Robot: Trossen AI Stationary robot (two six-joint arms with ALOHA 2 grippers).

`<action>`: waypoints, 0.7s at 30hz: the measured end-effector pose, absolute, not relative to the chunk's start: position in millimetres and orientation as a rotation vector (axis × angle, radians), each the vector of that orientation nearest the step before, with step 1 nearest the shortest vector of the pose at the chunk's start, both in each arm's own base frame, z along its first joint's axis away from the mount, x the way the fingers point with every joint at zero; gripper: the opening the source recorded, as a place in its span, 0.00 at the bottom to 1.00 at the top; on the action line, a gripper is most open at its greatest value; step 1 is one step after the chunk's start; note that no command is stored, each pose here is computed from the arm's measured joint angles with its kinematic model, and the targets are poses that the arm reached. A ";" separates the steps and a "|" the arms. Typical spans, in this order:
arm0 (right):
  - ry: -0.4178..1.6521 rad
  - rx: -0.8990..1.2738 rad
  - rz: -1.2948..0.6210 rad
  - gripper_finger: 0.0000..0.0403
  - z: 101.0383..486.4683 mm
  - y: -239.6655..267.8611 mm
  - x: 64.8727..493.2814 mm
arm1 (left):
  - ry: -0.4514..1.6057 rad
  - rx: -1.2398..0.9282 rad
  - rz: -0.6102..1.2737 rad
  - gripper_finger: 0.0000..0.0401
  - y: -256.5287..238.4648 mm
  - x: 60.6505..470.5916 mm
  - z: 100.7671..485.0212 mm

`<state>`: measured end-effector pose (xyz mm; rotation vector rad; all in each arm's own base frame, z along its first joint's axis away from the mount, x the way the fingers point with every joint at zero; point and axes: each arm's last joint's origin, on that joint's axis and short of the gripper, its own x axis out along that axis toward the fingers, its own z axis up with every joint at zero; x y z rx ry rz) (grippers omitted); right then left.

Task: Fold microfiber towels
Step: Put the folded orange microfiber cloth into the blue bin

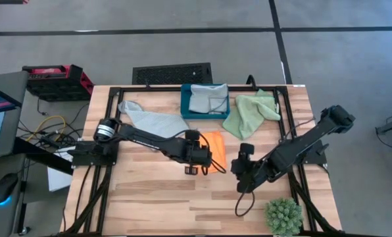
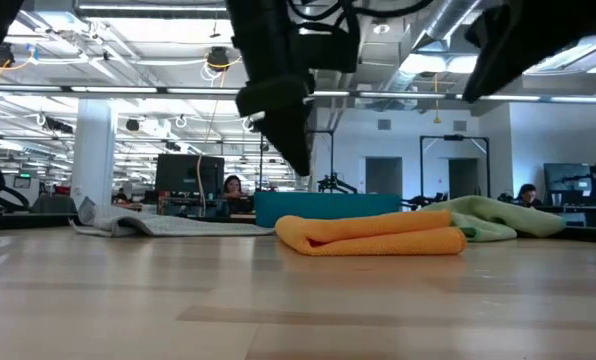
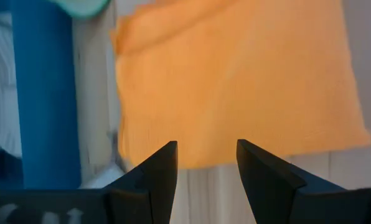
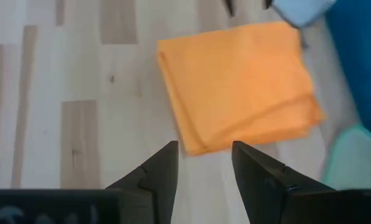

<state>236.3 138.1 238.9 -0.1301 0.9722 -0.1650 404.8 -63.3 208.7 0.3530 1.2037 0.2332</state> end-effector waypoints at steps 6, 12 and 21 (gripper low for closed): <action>0.916 -0.082 -0.054 0.42 210.8 137.0 240.8 | 1.245 0.350 0.249 0.39 -51.5 400.4 196.4; 0.883 -0.050 -0.075 0.42 192.1 123.8 243.6 | 1.193 0.322 0.279 0.39 -32.8 405.2 181.0; 0.888 -0.042 -0.087 0.42 174.0 116.2 238.6 | 1.254 0.287 0.309 0.39 -10.1 395.8 161.0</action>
